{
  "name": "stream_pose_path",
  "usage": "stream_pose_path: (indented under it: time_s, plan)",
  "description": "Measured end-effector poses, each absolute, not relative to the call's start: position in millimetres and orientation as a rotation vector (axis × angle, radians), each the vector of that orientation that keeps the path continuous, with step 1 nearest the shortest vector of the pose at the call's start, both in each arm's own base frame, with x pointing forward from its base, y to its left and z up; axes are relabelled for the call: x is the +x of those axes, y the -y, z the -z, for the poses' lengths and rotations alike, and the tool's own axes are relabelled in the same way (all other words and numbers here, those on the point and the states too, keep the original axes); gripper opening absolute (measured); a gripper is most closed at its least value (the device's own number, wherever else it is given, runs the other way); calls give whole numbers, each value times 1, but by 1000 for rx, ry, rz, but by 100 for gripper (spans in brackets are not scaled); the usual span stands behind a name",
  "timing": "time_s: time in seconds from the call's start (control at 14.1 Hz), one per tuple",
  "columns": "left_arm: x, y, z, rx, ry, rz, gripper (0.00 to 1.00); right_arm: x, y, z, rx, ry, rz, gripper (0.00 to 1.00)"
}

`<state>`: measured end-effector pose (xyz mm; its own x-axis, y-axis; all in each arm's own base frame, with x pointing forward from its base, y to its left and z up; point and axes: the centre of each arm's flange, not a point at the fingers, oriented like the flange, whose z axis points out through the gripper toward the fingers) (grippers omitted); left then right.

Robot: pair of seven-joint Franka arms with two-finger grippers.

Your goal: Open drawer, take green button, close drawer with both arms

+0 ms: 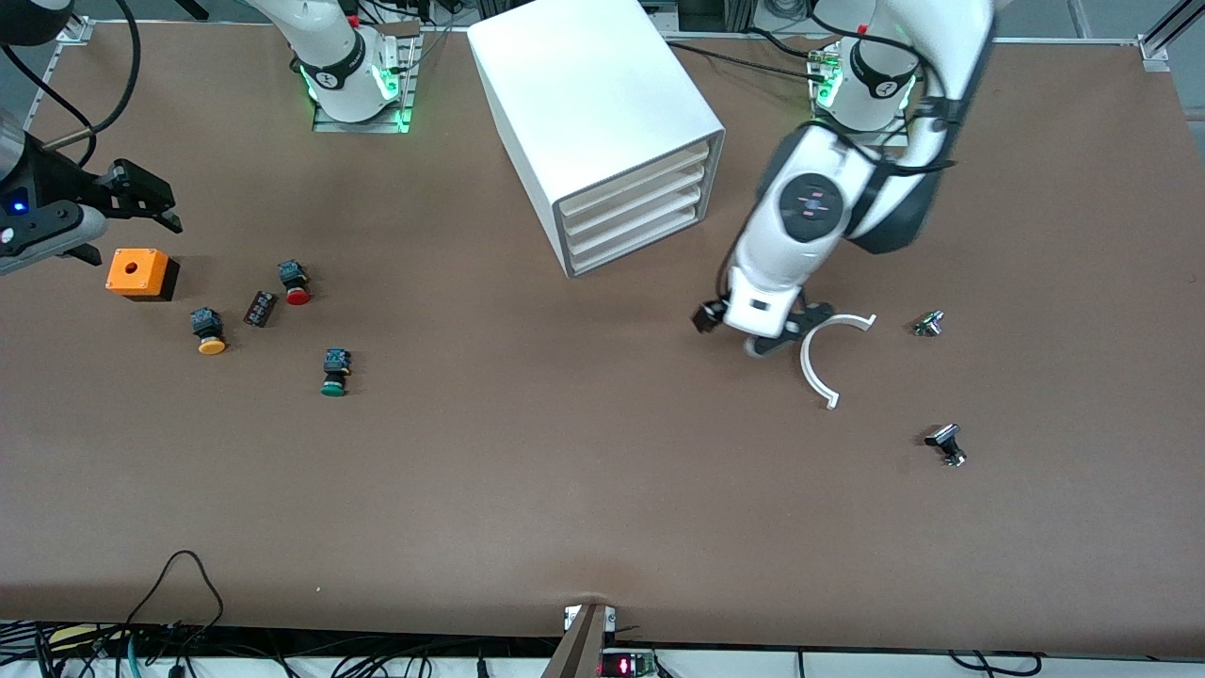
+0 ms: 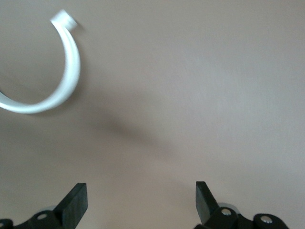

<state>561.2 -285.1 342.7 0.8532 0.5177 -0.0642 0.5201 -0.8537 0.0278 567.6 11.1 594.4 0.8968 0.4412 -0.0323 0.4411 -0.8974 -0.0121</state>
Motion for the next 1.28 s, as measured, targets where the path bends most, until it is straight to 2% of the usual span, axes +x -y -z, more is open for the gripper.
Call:
stream_pose_path:
  time_s: [0.28, 0.64, 0.99, 1.28]
  plan:
    - [592, 185, -393, 3025, -741, 97, 100, 570, -15, -590, -3056, 719, -58, 100]
    - [610, 59, -482, 3068, -441, 173, 100, 571, -16, -591, -3056, 722, -54, 100]
    - [606, 32, -517, 3078, -202, 250, 100, 571, -16, -592, -3056, 722, -53, 100]
    - [595, 32, -556, 3077, -124, 206, 100, 571, -16, -591, -3056, 721, -54, 100]
